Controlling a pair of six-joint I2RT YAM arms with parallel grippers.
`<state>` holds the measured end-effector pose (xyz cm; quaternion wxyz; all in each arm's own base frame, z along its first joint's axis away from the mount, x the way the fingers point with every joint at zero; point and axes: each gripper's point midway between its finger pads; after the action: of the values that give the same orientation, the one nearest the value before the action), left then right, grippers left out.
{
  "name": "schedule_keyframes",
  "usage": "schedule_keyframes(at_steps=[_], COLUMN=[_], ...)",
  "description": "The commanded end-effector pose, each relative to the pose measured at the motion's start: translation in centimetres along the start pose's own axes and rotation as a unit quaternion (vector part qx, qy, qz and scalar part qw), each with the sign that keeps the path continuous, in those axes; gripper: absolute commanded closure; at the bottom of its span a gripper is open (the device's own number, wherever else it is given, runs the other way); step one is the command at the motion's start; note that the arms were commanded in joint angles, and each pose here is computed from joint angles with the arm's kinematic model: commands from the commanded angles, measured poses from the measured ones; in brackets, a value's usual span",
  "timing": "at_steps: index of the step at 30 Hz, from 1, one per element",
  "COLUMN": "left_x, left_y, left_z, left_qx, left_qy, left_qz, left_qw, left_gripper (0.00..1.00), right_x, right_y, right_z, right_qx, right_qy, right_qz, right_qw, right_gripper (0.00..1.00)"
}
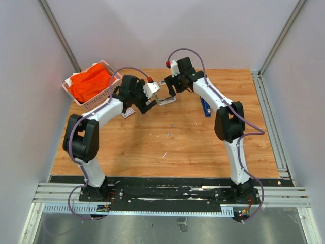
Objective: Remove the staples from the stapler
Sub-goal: Adjust the stapler at the center of the board, then pick up the stapler from the center of the board.
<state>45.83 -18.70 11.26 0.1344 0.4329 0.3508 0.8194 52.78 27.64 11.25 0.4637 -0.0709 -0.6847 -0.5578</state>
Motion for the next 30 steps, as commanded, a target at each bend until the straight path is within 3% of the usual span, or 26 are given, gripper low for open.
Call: schedule_keyframes(at_steps=[1, 8, 13, 21, 30], left_x=[4.2, 10.5, 14.4, 17.8, 18.4], left_y=[1.9, 1.6, 0.1, -3.1, -4.4], left_z=[0.9, -0.3, -1.8, -5.5, -7.2], left_qx=[-0.012, 0.006, 0.02, 0.019, 0.024], left_qy=[0.041, 0.091, 0.133, 0.158, 0.17], left_qz=[-0.017, -0.014, -0.015, -0.019, -0.04], left_qw=[0.999, 0.996, 0.991, 0.987, 0.984], left_gripper=[0.02, 0.02, 0.02, 0.02, 0.02], right_x=[6.0, 12.4, 14.4, 12.4, 8.0], right_y=[2.6, 1.9, -1.2, -6.3, -7.7], right_z=[-1.4, -4.3, -8.0, -11.5, -13.8], right_qx=[0.014, 0.002, -0.029, -0.013, -0.025], right_qy=[-0.021, -0.043, -0.065, -0.095, -0.118], right_qz=[-0.037, -0.056, -0.04, 0.023, 0.072], right_qw=[0.999, 0.998, 0.997, 0.995, 0.99], right_gripper=[0.28, 0.28, 0.28, 0.28, 0.29])
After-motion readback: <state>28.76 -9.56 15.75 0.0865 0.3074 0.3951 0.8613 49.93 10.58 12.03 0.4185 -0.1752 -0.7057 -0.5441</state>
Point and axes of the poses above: each gripper's point midway between its finger pads, its own x axis back along the fingers, its own z axis along the line the jaws close on, y = z × x, and after that the axes turned 5 degrees about -x, right-handed
